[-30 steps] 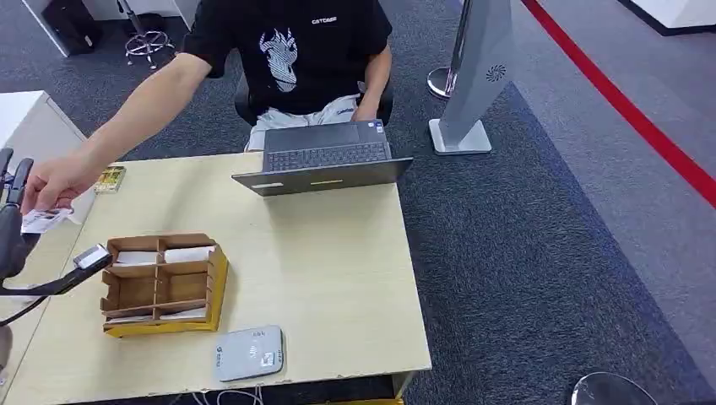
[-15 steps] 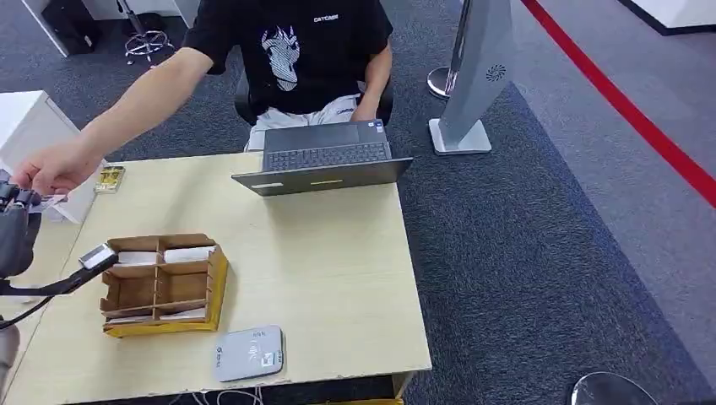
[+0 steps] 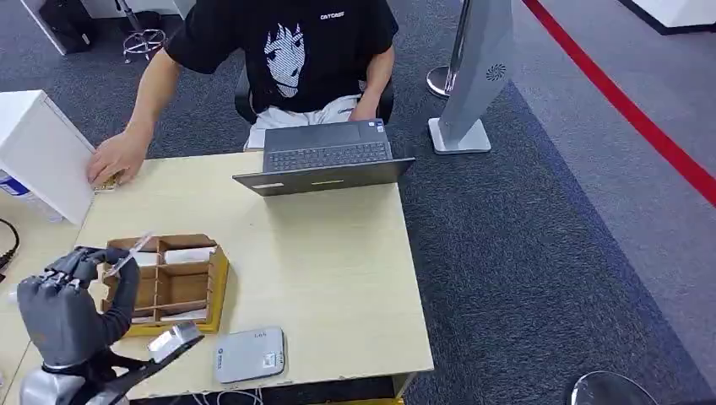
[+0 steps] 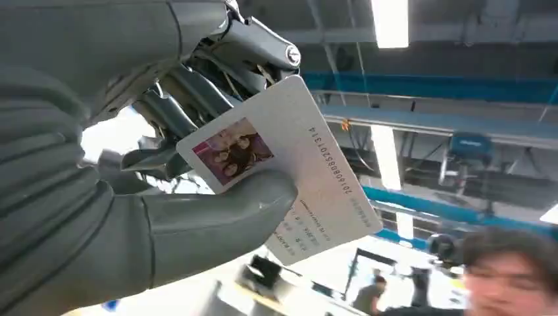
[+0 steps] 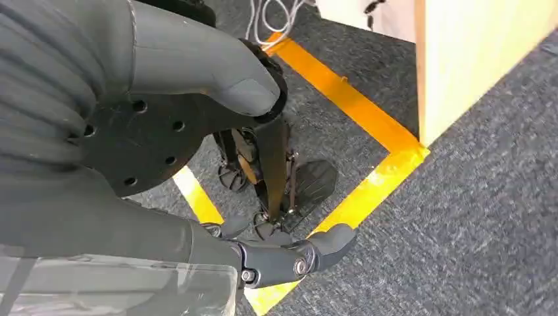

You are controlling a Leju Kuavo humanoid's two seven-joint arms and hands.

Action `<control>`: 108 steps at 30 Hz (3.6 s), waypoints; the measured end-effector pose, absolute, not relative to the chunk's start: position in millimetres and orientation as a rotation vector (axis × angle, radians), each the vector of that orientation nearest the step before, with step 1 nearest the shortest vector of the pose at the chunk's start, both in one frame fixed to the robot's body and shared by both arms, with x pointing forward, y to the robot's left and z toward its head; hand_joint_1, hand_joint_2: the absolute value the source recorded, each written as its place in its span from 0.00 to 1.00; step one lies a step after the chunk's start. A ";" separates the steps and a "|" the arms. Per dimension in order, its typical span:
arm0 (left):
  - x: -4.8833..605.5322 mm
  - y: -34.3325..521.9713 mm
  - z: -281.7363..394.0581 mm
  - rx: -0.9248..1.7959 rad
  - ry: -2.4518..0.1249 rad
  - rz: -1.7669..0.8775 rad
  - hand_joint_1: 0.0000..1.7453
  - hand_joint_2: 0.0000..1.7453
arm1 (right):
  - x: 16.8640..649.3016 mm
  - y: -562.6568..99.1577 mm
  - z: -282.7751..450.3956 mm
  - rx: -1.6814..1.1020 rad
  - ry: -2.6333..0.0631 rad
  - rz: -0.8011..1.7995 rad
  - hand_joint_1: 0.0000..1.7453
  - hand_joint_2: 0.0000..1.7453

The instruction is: Pass the card to the sensor for recognition and then transmit it.

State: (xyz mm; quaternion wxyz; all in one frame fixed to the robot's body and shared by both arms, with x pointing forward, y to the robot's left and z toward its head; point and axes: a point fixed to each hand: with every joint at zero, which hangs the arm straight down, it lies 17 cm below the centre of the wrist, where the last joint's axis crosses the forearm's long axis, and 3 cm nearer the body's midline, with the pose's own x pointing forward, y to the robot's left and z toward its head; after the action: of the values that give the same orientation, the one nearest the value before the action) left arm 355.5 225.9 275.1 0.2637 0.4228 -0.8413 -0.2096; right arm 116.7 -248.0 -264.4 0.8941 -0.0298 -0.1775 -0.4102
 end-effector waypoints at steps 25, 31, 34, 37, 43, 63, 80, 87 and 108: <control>329.4 173.3 126.0 0.565 -1.929 -0.411 1.00 1.00 | 174.5 -264.5 -218.8 0.012 -0.803 -0.895 0.00 1.00; 334.5 160.0 86.6 0.522 -1.866 -0.475 1.00 1.00 | 176.1 -265.7 -221.7 -0.085 -0.788 -0.786 0.00 1.00; 334.5 155.5 73.7 0.518 -1.840 -0.491 1.00 1.00 | 174.5 -280.0 -222.9 -0.197 -0.779 -0.743 0.00 1.00; 333.2 153.1 64.1 0.513 -1.817 -0.498 1.00 1.00 | 177.0 -285.9 -221.6 -0.241 -0.782 -0.727 0.00 1.00; 331.3 154.8 53.9 0.526 -1.786 -0.498 1.00 1.00 | 190.3 -298.9 -206.9 -0.432 -0.841 -0.517 0.00 1.00; 327.0 164.0 37.7 0.562 -1.716 -0.499 1.00 1.00 | 233.9 -279.6 -175.5 -0.468 -0.986 -0.353 0.00 1.00; 324.3 158.5 24.6 0.560 -1.697 -0.577 1.00 1.00 | 237.8 -270.8 -175.8 -0.444 -0.989 -0.333 0.00 1.00; 346.0 164.4 88.5 0.756 -1.838 -0.710 1.00 1.00 | 243.6 -258.9 -177.3 -0.394 -0.987 -0.342 0.00 1.00; 430.3 346.8 209.7 1.488 -1.801 -0.914 1.00 1.00 | 258.3 -231.1 -172.6 -0.354 -0.996 -0.282 0.00 1.00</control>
State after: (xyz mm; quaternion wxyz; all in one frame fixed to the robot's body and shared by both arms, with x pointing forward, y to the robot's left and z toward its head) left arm 430.3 346.8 209.7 0.3111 0.5636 -0.6824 -0.3463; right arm 258.3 -231.1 -172.6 0.8540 -0.1682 -0.4737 -0.1342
